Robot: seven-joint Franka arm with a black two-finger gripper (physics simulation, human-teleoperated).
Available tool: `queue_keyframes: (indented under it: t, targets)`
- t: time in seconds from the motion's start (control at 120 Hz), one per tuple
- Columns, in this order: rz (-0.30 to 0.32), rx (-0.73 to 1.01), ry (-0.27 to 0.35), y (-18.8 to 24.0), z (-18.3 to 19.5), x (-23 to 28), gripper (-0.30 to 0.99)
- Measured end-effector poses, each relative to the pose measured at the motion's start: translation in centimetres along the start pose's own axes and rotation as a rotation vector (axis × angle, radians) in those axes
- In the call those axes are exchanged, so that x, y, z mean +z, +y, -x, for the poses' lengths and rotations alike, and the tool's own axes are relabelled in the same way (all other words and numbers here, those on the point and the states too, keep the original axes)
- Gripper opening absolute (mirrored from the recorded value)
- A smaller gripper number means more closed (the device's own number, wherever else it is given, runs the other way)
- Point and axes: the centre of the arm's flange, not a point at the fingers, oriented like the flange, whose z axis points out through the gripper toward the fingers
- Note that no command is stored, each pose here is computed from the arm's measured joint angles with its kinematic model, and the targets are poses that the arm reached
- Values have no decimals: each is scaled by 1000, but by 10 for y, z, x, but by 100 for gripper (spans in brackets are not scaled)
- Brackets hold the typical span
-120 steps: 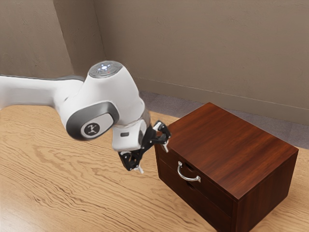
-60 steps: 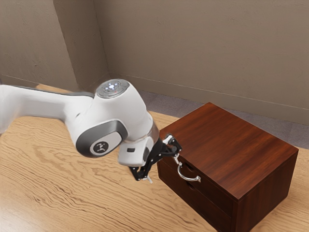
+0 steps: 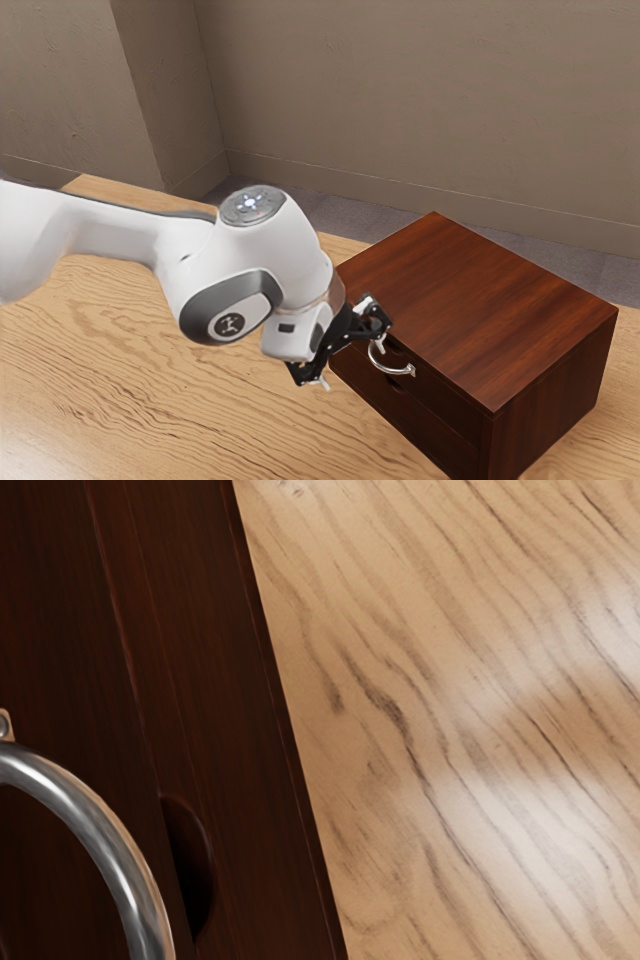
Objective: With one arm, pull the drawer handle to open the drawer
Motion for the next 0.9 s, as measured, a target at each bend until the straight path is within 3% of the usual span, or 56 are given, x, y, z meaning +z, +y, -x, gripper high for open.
queue_keyframes:
  t: [0.592,0.9]
  targets:
    - [10,13,10,4,-3,19,69]
    - [18,10,27,29,-4,9,68]
